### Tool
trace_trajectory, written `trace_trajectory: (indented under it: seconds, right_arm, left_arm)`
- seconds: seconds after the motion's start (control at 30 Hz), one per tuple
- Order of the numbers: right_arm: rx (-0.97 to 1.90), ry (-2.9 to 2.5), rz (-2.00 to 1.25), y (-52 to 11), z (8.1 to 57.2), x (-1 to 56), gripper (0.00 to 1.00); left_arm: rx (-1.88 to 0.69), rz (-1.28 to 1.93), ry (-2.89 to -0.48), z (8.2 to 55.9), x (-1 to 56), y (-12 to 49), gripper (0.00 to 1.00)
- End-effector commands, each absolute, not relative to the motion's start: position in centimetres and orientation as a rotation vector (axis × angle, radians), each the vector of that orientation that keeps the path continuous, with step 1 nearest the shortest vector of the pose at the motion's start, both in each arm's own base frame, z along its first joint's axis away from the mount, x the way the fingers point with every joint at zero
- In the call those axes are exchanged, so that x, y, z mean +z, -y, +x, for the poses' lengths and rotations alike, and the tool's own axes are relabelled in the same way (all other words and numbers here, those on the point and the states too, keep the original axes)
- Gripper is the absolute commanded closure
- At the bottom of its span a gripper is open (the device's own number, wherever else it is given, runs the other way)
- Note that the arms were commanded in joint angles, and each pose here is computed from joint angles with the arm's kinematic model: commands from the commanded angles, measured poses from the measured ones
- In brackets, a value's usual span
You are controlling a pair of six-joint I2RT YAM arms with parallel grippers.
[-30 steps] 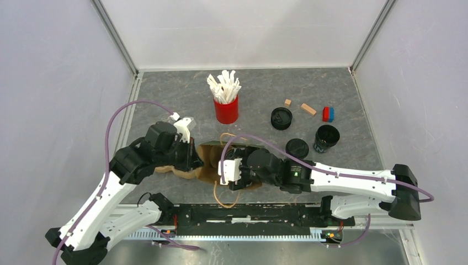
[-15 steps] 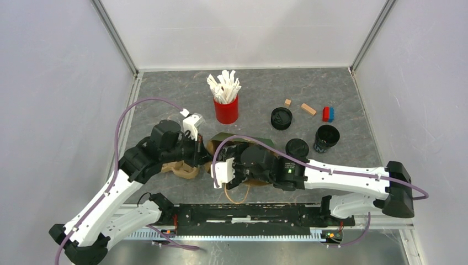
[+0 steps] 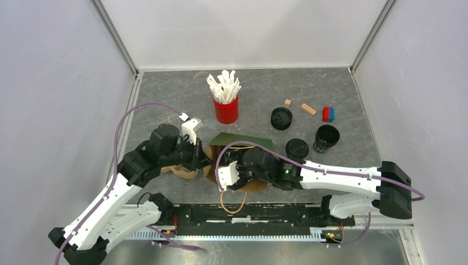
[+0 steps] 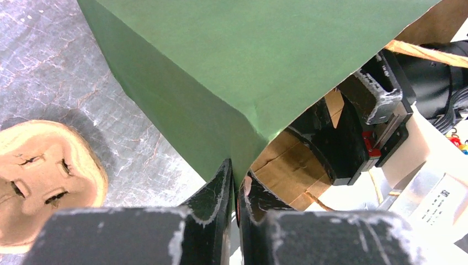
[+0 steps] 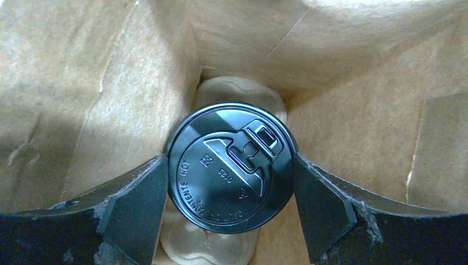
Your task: Pack the takeout coffee
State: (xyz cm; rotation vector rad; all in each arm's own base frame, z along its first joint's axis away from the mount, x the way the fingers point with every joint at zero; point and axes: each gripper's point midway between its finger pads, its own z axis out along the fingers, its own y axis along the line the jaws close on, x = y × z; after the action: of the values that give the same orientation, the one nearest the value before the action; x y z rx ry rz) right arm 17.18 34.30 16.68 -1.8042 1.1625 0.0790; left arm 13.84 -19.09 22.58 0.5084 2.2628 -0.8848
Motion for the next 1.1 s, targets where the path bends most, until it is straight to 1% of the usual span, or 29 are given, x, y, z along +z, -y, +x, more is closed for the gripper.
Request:
trace_trajectory:
  seconds: [0.0,0.13,0.23,0.7,0.87,0.9,0.97,1.07]
  right_arm:
    - [0.089,-1.093,-1.804,-35.6,17.4,17.5,0.16]
    - [0.073,-1.106,-1.805,-35.9,18.0,17.2,0.16]
    - [0.071,-1.13,-1.803,-36.0,18.5,16.6,0.16]
    - [-0.011,-1.145,-1.792,-36.2,20.4,15.5,0.16]
    - [0.01,-1.128,-1.76,-36.1,20.2,15.9,0.17]
    - [0.026,-1.111,-1.734,-36.3,20.2,16.5,0.17]
    - [0.043,-1.098,-1.72,-36.2,19.9,17.0,0.17]
    - [0.053,-1.102,-1.725,-35.8,19.6,16.8,0.17]
  left_arm:
    - [-0.926,0.565,-2.239,13.4,22.7,19.6,0.89]
    - [-0.977,0.54,-2.227,13.5,23.4,20.3,0.94]
    - [-1.032,0.507,-2.203,13.5,24.2,20.8,0.95]
    - [-1.084,0.442,-2.217,13.1,24.3,21.1,0.96]
    - [-1.075,0.41,-2.253,13.0,23.5,20.8,0.96]
    - [-1.057,0.401,-2.268,13.1,23.3,20.6,0.95]
    - [-1.022,0.386,-2.281,13.3,23.3,20.3,0.85]
    - [-0.966,0.362,-2.296,13.7,23.2,19.6,0.75]
